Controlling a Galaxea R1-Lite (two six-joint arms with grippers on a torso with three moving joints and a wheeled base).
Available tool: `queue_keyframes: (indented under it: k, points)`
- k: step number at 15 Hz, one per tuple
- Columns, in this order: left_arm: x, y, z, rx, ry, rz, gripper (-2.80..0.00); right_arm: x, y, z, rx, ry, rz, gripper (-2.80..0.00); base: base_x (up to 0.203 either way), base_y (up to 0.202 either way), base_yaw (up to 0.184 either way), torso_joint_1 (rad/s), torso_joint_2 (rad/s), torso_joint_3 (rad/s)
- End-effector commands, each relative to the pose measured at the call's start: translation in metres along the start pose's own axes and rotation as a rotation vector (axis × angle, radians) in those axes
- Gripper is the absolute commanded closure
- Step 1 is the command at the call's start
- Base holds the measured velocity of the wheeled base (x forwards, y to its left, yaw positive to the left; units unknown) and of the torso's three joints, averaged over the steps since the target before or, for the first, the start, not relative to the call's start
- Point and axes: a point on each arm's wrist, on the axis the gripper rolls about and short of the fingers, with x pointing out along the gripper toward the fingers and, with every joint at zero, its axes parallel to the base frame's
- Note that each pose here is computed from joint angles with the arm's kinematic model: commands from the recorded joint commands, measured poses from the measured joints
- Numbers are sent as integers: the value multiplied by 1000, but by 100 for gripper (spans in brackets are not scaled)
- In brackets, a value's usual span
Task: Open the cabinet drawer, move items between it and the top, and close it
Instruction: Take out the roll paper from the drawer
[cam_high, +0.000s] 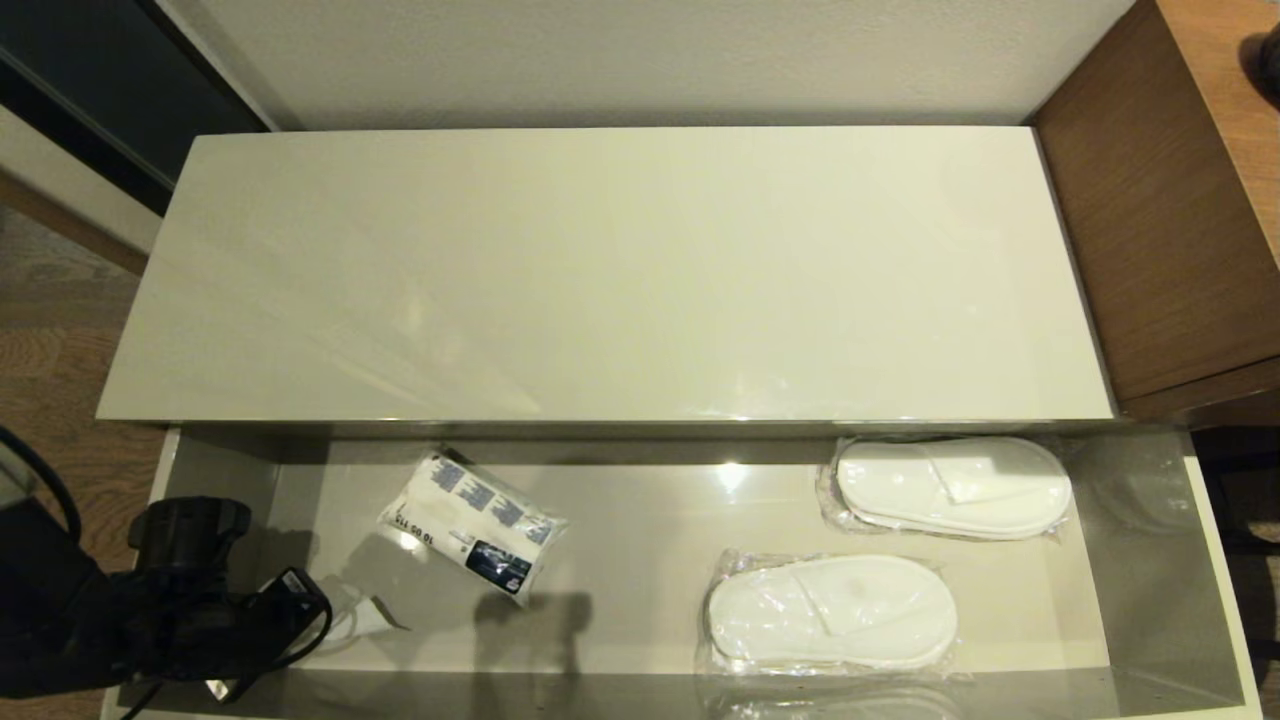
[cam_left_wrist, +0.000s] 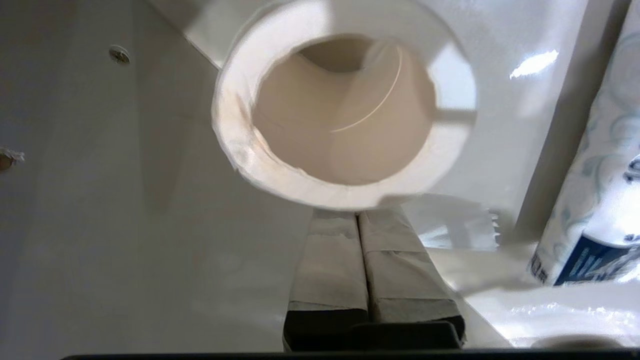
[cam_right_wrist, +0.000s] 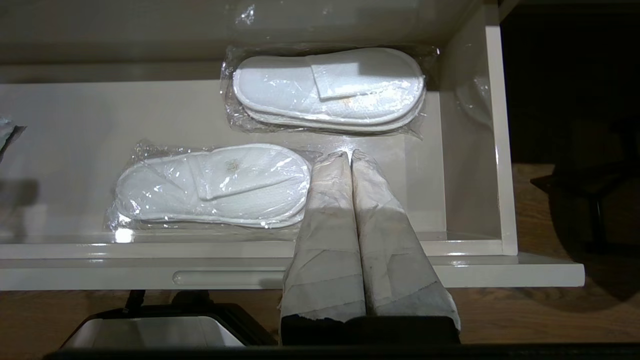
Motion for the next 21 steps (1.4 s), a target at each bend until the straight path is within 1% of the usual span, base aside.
queue_keyframes:
  k: [1,6,11,12,17,18,21]
  points:
    - [-5,-3,0,1,-13,-17,0,0,0,0,0,3,0,0,0,0,0,0,0,0]
    - [-13,-6,1,8,-31,-47,0,0,0,0,0,2,0,0,0,0,0,0,0,0]
    - [-16,-8,2,10,-39,-54,0,0,0,0,0,2,0,0,0,0,0,0,0,0]
    - [-18,-9,2,13,-42,-67,0,0,0,0,0,3,0,0,0,0,0,0,0,0]
    - [-19,-8,0,17,-33,-71,0,0,0,0,0,2,0,0,0,0,0,0,0,0]
    - [-27,-10,-1,23,-47,-89,0,0,0,0,0,2,0,0,0,0,0,0,0,0]
    - [-41,-13,-5,44,-44,-146,0,0,0,0,0,1,0,0,0,0,0,0,0,0]
